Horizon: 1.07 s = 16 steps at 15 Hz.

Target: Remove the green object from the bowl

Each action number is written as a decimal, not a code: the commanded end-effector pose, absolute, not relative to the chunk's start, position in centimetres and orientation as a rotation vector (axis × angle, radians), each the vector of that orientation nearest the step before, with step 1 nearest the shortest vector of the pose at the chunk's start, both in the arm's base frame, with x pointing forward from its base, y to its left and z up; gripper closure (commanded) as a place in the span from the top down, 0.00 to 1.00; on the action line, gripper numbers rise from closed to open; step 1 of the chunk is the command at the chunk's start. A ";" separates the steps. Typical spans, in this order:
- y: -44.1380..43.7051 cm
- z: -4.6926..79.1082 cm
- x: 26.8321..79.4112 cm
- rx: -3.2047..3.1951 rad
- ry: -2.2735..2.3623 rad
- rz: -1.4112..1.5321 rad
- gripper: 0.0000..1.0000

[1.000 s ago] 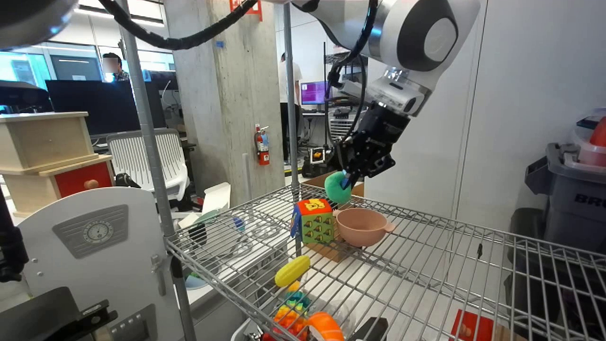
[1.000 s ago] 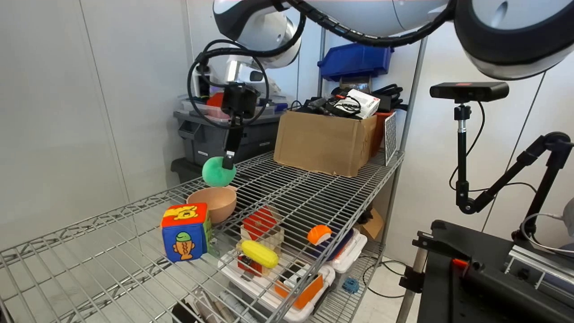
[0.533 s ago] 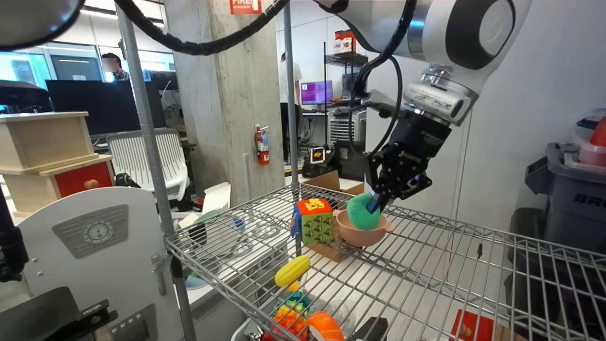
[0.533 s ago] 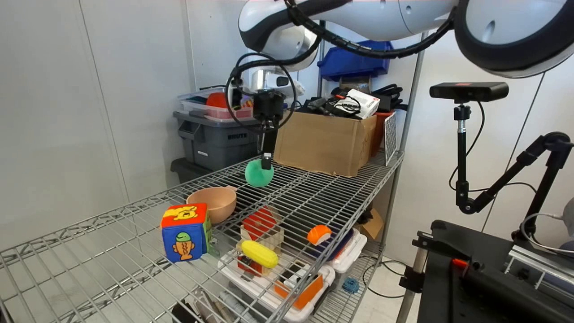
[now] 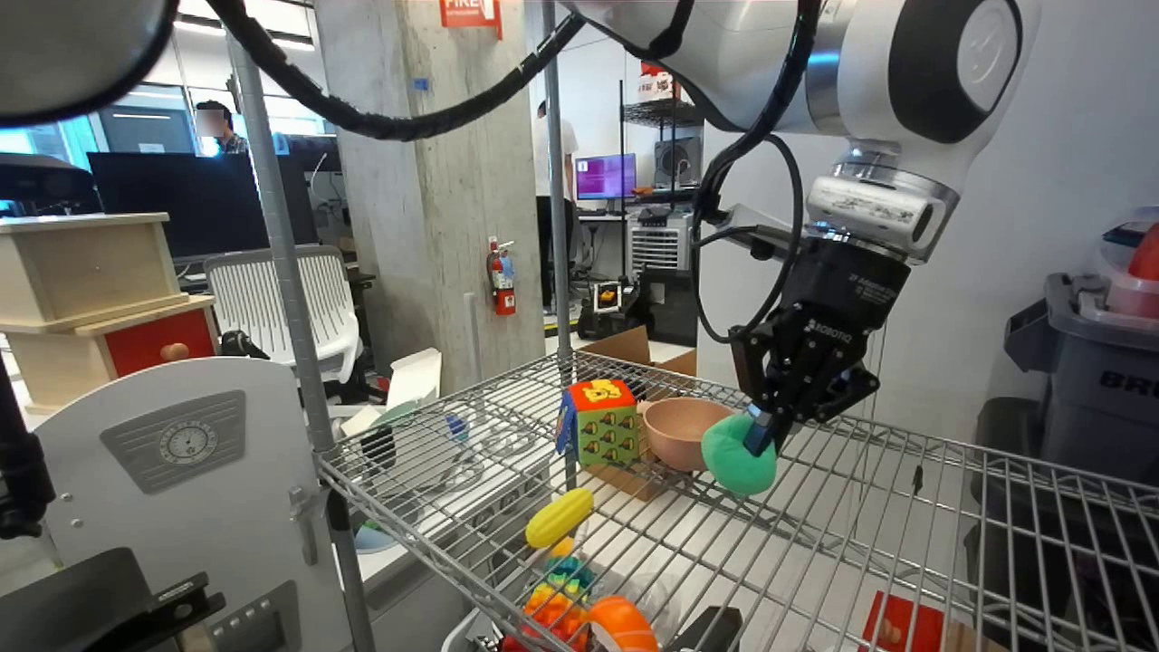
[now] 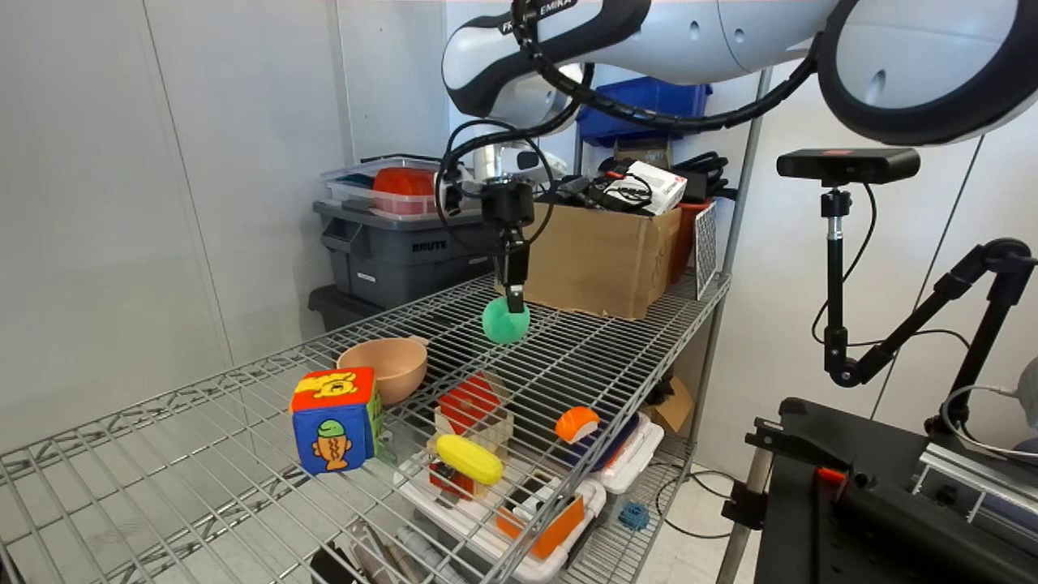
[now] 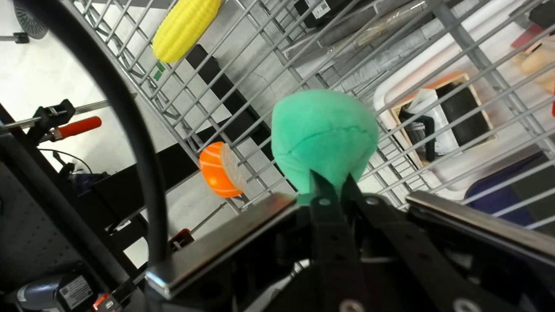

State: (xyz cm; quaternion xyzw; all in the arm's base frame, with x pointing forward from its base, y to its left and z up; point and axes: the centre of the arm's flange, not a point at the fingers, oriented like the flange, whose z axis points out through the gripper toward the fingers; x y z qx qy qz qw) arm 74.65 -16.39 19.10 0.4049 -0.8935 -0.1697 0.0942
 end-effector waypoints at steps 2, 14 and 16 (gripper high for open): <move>-18.3 19.8 81.9 1.220 -2.644 -0.498 0.34; -16.3 19.5 74.9 1.219 -2.660 -0.498 0.91; -16.2 19.7 75.0 1.226 -2.665 -0.498 1.00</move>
